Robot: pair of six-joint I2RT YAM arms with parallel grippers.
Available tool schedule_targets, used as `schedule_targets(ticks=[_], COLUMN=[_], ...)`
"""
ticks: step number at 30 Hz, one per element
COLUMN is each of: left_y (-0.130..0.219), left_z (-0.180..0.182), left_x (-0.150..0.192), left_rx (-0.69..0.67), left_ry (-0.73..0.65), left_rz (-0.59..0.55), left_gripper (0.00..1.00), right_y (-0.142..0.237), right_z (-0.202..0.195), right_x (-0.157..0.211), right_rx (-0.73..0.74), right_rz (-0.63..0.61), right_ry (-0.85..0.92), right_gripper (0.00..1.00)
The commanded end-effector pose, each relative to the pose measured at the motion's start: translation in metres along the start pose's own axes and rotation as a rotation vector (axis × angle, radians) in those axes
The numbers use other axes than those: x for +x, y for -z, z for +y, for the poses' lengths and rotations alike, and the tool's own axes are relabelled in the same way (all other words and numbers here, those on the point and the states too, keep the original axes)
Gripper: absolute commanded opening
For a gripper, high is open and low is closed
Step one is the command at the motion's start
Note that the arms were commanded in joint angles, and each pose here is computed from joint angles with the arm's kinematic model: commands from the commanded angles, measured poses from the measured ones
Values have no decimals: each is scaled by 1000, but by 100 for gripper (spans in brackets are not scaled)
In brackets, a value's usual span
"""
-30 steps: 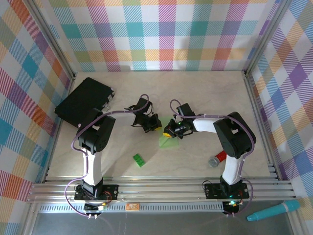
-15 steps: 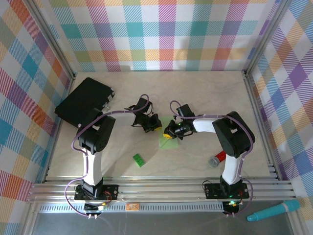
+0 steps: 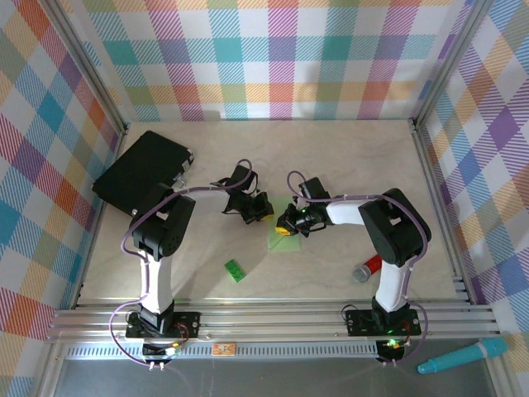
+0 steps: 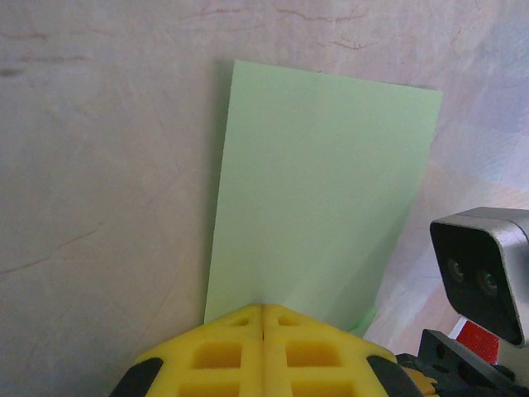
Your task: Fold a paper plane with a square sheet of paper (pick it up from the middle)
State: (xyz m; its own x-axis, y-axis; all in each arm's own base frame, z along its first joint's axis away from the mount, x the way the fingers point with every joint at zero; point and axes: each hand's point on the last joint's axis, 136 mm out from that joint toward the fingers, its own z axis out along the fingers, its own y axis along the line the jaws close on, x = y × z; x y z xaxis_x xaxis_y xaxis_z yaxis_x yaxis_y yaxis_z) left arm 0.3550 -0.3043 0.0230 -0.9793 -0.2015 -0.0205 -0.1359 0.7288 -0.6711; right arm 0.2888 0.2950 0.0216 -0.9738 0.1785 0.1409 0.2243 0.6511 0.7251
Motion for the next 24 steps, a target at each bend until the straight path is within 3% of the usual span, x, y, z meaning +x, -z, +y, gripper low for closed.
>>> schedule_targets(ticks=[1, 24], left_y=[-8, -5], left_z=[21, 23], left_x=[11, 8], left_rx=[-63, -83], left_ry=[46, 70], left_rz=[30, 7], left_gripper=[6, 6], right_y=[-6, -4], right_z=[-9, -7], right_x=[6, 3], right_rx=[6, -54], right_rz=[21, -30], right_ry=[-10, 14], right_gripper=[8, 8])
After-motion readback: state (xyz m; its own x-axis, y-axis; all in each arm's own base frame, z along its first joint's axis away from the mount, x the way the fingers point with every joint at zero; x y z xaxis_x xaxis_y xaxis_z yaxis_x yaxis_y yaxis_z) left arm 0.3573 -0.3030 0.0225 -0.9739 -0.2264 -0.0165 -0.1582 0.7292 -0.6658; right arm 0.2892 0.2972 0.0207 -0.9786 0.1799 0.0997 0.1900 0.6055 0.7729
